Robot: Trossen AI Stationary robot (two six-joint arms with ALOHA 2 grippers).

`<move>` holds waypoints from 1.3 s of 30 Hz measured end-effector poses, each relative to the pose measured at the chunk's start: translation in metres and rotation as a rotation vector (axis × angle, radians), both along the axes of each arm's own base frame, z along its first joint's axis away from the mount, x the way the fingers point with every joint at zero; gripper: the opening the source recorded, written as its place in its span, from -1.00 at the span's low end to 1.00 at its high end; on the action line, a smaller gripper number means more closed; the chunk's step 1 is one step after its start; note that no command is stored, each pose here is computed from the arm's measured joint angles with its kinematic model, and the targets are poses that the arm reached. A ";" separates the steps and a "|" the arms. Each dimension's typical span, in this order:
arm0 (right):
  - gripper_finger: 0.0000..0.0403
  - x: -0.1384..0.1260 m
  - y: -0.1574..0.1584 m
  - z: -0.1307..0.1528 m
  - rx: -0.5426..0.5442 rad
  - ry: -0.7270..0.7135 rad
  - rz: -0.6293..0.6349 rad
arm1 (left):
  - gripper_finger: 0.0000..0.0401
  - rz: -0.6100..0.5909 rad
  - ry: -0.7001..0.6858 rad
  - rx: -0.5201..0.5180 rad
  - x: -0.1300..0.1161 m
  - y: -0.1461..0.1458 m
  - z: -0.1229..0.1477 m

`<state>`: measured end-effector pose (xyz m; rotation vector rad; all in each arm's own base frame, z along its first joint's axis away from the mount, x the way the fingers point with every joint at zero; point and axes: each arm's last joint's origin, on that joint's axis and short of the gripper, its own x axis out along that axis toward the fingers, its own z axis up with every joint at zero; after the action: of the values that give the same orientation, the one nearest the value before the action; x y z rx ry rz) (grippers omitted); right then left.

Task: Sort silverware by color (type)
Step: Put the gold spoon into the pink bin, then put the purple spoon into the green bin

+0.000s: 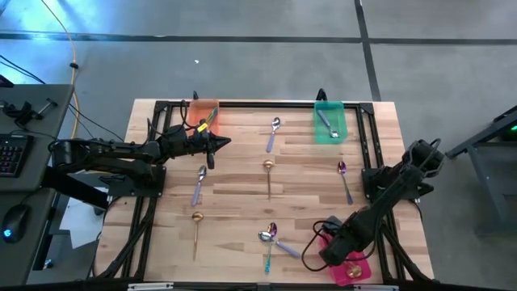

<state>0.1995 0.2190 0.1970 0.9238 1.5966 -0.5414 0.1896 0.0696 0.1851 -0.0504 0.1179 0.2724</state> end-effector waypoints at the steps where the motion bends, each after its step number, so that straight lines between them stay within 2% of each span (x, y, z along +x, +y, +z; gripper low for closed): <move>1: -1.00 0.000 0.000 0.000 -0.001 0.000 0.000 | -0.99 0.000 0.000 0.000 0.000 0.000 0.000; 16: -0.98 -0.001 -0.005 -0.001 -0.062 -0.001 -0.006 | -0.99 -0.039 -0.004 -0.015 0.000 -0.001 0.000; 23: -0.63 0.000 -0.008 -0.001 -0.062 0.025 -0.018 | -0.99 -0.040 -0.003 -0.014 0.000 -0.001 0.000; 26: -0.55 0.001 -0.010 0.002 -0.032 0.042 -0.025 | -0.99 -0.041 -0.003 -0.014 0.000 -0.001 0.000; 29: -0.60 0.002 -0.015 0.010 0.002 0.032 -0.035 | -0.99 -0.042 -0.001 -0.007 0.000 -0.001 0.000; 33: -0.82 0.006 -0.025 0.023 0.016 -0.031 -0.073 | -0.99 -0.041 -0.001 -0.006 0.000 -0.001 0.000; 36: -0.97 0.015 -0.033 0.028 -0.024 -0.165 -0.090 | -0.99 -0.041 -0.001 -0.005 0.000 -0.001 0.000; 39: -0.94 0.028 -0.040 0.030 -0.092 -0.304 -0.104 | -0.99 -0.041 -0.001 -0.005 0.000 -0.001 0.000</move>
<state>0.2277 0.1787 0.2269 0.9734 1.2463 -0.5150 0.1898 0.0685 0.1850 -0.0532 0.1187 0.2307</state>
